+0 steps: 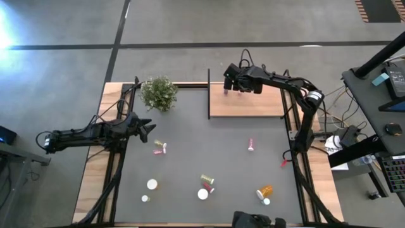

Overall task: Pick and place medicine bottles onto shelf by color
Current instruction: Put the middle pink pill bottle on the shelf, then put the right blue pill bottle on the shelf aligned with the other blue pill bottle

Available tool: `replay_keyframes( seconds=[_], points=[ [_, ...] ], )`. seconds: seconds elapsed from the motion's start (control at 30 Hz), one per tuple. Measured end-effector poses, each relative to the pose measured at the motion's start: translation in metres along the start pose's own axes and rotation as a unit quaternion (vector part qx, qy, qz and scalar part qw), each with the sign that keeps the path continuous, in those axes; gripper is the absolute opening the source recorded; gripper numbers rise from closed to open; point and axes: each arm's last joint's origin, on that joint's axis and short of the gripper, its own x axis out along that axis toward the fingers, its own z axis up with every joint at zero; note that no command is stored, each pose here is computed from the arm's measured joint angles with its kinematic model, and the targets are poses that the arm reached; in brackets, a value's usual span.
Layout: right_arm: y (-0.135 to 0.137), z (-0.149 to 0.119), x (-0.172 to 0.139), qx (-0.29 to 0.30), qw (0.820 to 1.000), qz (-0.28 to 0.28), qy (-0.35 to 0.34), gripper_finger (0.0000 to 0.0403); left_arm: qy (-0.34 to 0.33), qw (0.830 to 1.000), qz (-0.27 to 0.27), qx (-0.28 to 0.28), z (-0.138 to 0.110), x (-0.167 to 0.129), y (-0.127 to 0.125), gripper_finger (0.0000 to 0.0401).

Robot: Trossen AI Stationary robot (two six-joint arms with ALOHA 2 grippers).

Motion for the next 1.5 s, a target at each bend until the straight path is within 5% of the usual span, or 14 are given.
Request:
replay_keyframes(
  seconds=[0.4,0.7,1.2,1.5],
  points=[
    [-0.001,0.001,-0.001,0.002,1.0,0.002,0.001,0.0115,0.0,1.0,0.0,0.0,0.0,0.0,0.0,0.0205],
    [-0.004,0.003,-0.01,0.014,1.0,0.009,-0.004,0.0179,0.0,1.0,0.0,0.0,0.0,0.0,0.0,0.0205],
    [-0.013,0.008,-0.057,-0.001,1.0,0.007,0.015,0.0296,0.0,1.0,0.0,0.0,0.0,0.0,0.0,0.0205],
    [-0.023,-0.015,-0.109,-0.027,0.999,0.046,-0.004,0.0304,0.0,1.0,0.0,0.0,0.0,0.0,0.0,0.0205]
  ],
)
